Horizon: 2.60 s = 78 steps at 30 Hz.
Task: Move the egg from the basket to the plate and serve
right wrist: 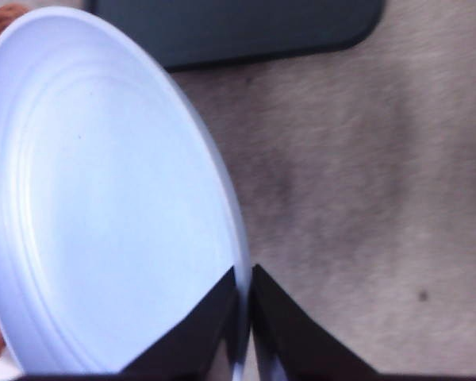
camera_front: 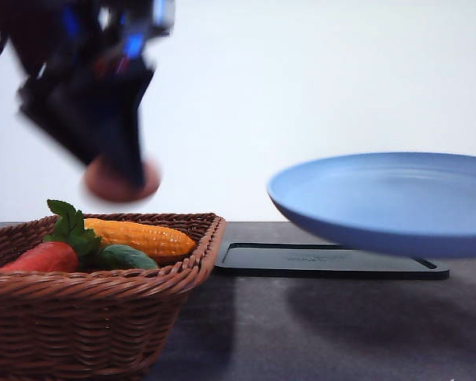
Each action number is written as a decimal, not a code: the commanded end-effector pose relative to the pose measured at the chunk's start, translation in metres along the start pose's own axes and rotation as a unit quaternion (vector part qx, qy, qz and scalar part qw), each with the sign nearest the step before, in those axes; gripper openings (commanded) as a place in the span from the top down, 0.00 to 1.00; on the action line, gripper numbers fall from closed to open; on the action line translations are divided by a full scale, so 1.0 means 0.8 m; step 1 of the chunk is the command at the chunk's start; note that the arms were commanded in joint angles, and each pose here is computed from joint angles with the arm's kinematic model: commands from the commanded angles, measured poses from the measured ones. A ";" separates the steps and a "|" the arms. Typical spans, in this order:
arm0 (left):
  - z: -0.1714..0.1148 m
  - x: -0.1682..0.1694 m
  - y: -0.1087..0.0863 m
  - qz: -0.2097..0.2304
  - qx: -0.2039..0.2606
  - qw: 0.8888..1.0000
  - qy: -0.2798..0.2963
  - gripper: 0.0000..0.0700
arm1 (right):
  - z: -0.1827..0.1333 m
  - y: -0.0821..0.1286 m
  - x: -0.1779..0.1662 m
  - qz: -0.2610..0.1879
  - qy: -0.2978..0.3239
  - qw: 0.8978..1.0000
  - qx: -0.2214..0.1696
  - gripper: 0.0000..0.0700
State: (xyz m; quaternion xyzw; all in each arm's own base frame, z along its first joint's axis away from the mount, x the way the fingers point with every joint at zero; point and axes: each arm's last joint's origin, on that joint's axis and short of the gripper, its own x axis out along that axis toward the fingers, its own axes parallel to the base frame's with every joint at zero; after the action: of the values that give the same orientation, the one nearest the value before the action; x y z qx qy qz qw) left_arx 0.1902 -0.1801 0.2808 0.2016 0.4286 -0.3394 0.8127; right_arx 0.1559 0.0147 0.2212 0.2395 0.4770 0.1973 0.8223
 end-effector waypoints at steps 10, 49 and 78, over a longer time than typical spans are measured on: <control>0.060 -0.053 -0.066 -0.063 0.074 0.984 -0.149 0.83 | -0.001 0.010 0.008 0.051 0.043 0.998 0.003 1.00; 0.062 0.047 -0.137 -0.107 0.130 0.985 -0.047 0.48 | -0.009 0.019 0.015 0.058 0.079 0.995 -0.010 1.00; -0.004 -0.192 -0.052 0.179 0.016 0.955 -0.235 0.48 | 0.181 -0.012 0.092 -0.008 0.085 0.996 0.005 1.00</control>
State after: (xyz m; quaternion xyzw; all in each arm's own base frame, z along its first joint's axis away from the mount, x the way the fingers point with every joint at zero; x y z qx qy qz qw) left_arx 0.0987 -0.1493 0.3979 0.2169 0.1857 -0.2372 0.9285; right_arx 0.3077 0.0185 0.2287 0.2225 0.5496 0.2024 0.7794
